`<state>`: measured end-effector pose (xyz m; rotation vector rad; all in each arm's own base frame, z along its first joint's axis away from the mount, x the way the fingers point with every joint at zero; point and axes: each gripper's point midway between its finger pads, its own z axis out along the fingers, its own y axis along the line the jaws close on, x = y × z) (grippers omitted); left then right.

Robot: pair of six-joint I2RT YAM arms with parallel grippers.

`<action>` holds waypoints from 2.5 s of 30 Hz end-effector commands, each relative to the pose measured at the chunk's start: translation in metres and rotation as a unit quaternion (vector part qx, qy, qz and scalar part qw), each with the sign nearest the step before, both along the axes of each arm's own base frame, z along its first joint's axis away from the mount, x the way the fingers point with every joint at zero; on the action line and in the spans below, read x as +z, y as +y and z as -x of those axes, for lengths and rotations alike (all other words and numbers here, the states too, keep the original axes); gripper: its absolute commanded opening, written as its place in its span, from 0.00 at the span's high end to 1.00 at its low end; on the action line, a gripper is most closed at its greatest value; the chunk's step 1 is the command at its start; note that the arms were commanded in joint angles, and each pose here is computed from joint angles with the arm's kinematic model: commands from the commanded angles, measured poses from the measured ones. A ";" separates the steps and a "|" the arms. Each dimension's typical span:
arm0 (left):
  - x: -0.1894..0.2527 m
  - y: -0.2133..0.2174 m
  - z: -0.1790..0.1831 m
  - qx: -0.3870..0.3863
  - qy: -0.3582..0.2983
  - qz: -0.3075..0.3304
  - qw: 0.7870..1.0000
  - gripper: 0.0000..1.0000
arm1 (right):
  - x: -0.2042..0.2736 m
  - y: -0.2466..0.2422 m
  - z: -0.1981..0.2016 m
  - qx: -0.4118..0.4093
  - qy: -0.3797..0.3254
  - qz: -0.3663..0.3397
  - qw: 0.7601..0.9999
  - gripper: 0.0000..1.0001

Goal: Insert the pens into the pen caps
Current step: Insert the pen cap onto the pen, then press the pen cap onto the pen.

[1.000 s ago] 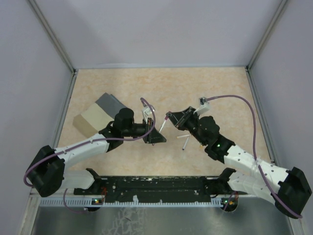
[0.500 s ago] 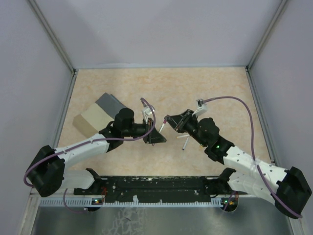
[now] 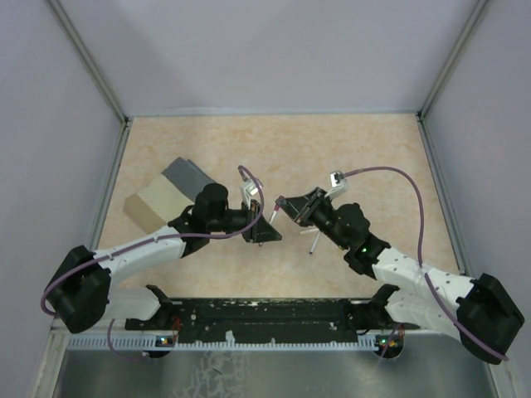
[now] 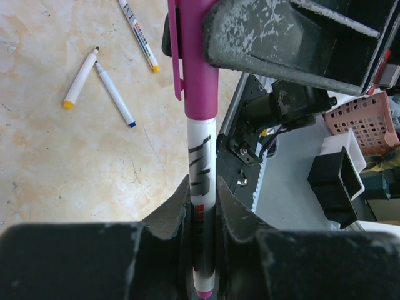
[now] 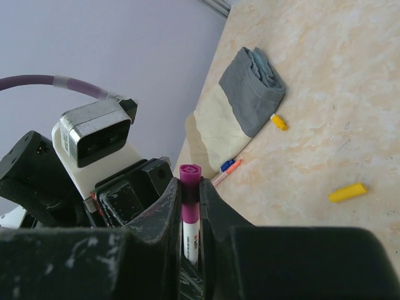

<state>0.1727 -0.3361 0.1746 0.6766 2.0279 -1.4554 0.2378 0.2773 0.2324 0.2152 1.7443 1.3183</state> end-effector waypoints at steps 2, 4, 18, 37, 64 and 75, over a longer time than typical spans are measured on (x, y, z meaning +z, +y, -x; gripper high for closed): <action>0.043 -0.013 -0.016 0.012 -0.060 0.050 0.997 1.00 | -0.001 0.015 0.029 0.070 0.000 0.001 0.998 0.82; 0.043 -0.012 -0.016 0.013 -0.061 0.049 0.997 1.00 | 0.001 0.008 0.026 0.050 -0.001 0.011 0.999 0.69; 0.041 -0.009 -0.015 0.013 -0.064 0.044 0.997 1.00 | 0.021 -0.053 0.002 -0.103 -0.012 0.072 0.992 0.46; 0.038 -0.007 -0.008 0.005 -0.056 0.043 0.997 1.00 | 0.069 -0.016 -0.026 -0.059 -0.040 0.072 0.995 0.50; 0.071 -0.004 -0.033 0.074 -0.106 0.074 0.989 1.00 | 0.018 0.013 -0.005 0.044 -0.012 0.104 0.994 1.00; 0.129 -0.005 -0.057 0.114 -0.195 0.107 0.968 1.00 | -0.070 0.045 0.070 0.138 0.058 0.162 0.975 1.00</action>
